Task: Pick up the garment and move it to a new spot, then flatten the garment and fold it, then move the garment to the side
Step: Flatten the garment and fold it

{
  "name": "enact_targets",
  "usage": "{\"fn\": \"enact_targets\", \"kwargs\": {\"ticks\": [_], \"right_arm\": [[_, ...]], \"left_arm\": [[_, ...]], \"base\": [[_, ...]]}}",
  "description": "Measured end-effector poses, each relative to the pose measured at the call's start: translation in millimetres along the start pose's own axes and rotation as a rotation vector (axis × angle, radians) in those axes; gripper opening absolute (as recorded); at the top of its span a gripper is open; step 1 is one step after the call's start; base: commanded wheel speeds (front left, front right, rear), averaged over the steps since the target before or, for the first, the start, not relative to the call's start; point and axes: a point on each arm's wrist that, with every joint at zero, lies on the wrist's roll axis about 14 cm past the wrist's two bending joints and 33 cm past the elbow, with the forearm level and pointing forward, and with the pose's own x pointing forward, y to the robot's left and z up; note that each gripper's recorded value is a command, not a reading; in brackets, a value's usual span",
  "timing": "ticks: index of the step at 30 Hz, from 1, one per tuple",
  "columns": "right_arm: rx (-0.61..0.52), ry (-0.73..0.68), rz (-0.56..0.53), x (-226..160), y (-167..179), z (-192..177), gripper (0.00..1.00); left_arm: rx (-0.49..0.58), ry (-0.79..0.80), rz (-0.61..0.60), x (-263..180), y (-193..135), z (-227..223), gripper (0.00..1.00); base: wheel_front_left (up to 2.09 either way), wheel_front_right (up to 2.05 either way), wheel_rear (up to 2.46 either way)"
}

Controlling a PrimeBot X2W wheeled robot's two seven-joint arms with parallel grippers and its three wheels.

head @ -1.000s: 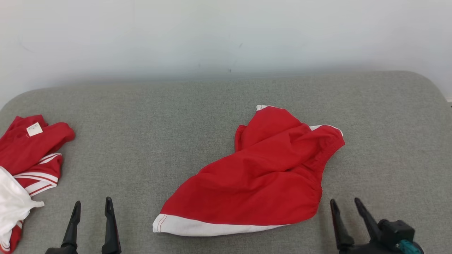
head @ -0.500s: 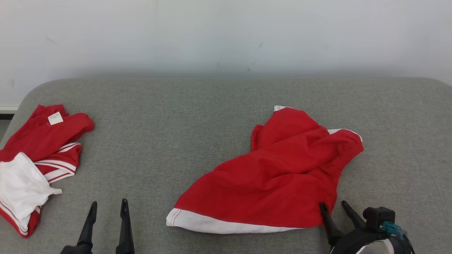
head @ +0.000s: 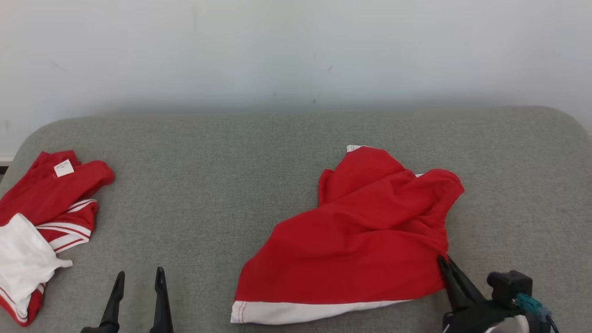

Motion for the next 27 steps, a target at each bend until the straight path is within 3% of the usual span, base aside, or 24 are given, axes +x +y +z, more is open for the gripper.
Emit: {"fn": "enact_targets", "kwargs": {"ticks": [6,11,27], "right_arm": [[-0.035,-0.015,-0.029,-33.8,-17.9,-0.1,0.00],[-0.048,-0.022,-0.024,-36.5,-17.7,10.2,0.00],[-0.159,0.050,0.128,47.8,35.0,32.6,0.00]], "left_arm": [[-0.016,-0.003,-0.033,4.5,-12.4,0.5,1.00],[-0.029,0.009,-0.040,5.1,-17.6,-3.5,1.00],[-0.056,0.004,0.005,-3.8,-8.4,-0.6,1.00]], "base": [[0.00,0.00,0.00],[0.00,0.00,0.00],[0.00,0.00,0.00]]}}
